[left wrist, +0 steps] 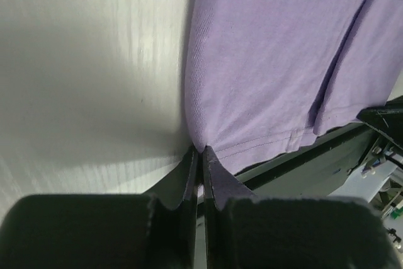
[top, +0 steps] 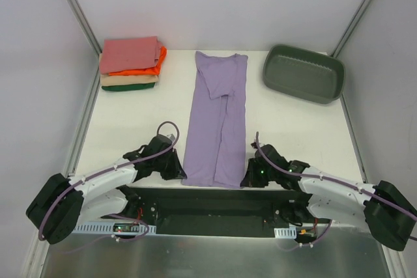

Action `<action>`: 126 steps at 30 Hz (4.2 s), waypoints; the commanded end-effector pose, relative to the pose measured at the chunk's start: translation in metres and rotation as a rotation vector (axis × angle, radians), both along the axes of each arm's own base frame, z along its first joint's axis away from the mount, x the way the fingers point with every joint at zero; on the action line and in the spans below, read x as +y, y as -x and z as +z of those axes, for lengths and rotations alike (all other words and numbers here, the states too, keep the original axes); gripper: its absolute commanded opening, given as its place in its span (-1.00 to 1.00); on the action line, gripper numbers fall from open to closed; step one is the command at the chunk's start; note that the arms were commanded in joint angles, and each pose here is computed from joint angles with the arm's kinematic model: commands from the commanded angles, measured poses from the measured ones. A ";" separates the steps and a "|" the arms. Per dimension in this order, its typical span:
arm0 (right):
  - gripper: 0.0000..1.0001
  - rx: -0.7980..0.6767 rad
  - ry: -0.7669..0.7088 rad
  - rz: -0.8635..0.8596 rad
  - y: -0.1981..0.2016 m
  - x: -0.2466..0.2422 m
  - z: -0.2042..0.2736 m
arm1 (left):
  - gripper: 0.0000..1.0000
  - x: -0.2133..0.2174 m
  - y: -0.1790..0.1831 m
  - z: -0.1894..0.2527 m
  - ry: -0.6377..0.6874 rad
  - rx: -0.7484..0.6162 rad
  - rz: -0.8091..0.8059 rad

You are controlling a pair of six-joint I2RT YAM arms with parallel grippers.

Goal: Fold and stack the t-shirts
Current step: Grab the bottom of the folded rectangular tshirt with both arms, then fold the folded rectangular tshirt in 1/3 of the way

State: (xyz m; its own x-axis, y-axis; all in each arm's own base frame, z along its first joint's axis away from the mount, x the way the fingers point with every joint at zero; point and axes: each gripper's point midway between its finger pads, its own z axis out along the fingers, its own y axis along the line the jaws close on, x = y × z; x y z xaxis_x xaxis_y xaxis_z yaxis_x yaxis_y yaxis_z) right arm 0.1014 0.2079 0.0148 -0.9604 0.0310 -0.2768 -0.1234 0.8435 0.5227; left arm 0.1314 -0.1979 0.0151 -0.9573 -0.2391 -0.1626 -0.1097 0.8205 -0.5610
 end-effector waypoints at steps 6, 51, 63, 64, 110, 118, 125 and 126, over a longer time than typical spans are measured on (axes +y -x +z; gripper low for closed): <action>-0.99 0.056 -0.063 0.212 0.071 0.008 0.023 | -1.00 -0.001 0.049 0.028 0.158 0.036 -0.042; -0.99 -0.435 0.208 -0.131 -0.214 -0.023 0.136 | -1.00 -0.043 -0.237 0.139 -0.046 -0.354 0.057; -0.99 -0.414 0.258 -0.120 -0.261 -0.025 0.115 | -1.00 -0.048 -0.275 0.104 -0.053 -0.284 0.038; -0.99 -0.414 0.260 -0.125 -0.265 -0.026 0.114 | -1.00 -0.048 -0.277 0.100 -0.058 -0.277 0.042; 0.92 -0.336 0.050 0.176 -0.238 0.081 0.076 | 0.98 -0.026 -0.115 0.066 0.035 -0.171 0.023; 0.92 -0.379 0.189 0.118 -0.294 0.079 0.048 | 0.98 -0.018 -0.106 0.048 -0.001 -0.139 0.014; 0.92 -0.480 0.160 0.013 -0.368 0.069 0.072 | 0.98 -0.015 -0.106 0.046 -0.012 -0.143 0.012; 0.92 -0.530 0.177 0.026 -0.379 0.067 0.083 | 0.98 -0.016 -0.107 0.046 -0.012 -0.143 0.012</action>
